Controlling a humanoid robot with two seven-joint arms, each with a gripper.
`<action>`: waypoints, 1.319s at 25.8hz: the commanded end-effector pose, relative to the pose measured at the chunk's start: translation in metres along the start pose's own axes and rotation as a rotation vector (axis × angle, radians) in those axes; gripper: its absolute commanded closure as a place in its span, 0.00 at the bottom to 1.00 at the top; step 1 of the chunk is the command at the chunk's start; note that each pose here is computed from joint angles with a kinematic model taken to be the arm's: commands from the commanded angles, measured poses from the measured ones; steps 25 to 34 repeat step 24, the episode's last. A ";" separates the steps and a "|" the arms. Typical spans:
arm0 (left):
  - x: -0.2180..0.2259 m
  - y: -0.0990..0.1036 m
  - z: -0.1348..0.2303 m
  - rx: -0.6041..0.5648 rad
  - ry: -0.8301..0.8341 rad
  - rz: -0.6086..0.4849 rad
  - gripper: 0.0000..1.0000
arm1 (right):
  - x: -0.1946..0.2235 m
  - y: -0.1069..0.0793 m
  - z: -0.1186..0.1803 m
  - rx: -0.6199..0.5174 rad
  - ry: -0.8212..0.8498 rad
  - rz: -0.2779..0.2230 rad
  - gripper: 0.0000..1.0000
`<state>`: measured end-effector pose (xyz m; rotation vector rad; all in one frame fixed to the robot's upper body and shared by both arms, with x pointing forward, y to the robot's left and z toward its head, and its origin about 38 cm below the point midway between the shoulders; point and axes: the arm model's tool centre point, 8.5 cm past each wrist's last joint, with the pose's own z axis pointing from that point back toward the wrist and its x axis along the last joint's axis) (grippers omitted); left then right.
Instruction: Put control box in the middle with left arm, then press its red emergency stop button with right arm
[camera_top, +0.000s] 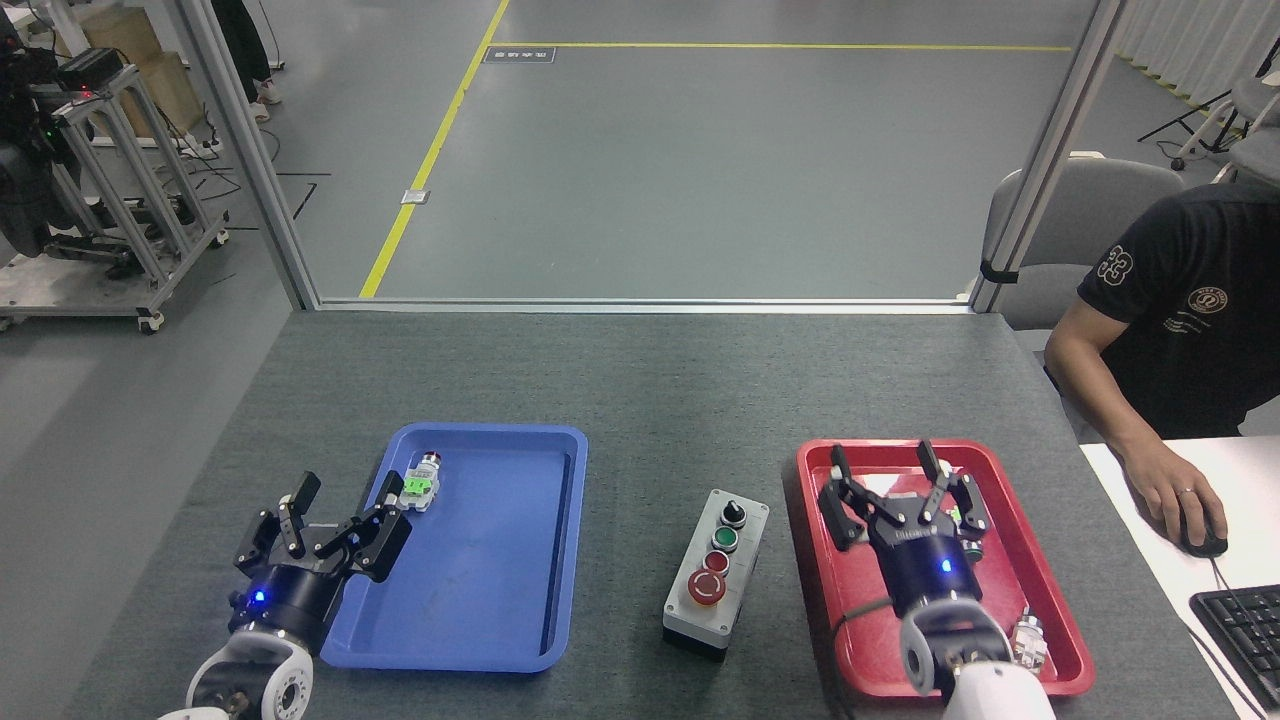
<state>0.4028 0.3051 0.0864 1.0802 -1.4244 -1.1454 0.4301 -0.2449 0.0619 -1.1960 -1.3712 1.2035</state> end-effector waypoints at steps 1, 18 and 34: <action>0.003 -0.020 0.028 -0.048 0.002 0.011 0.01 | 0.003 0.020 0.065 0.038 0.032 -0.007 0.00; 0.021 -0.041 0.028 -0.050 0.018 0.095 0.01 | 0.013 -0.013 0.062 -0.057 0.166 -0.025 0.00; 0.021 -0.041 0.028 -0.050 0.018 0.095 0.01 | 0.012 -0.010 0.061 -0.050 0.144 -0.020 0.00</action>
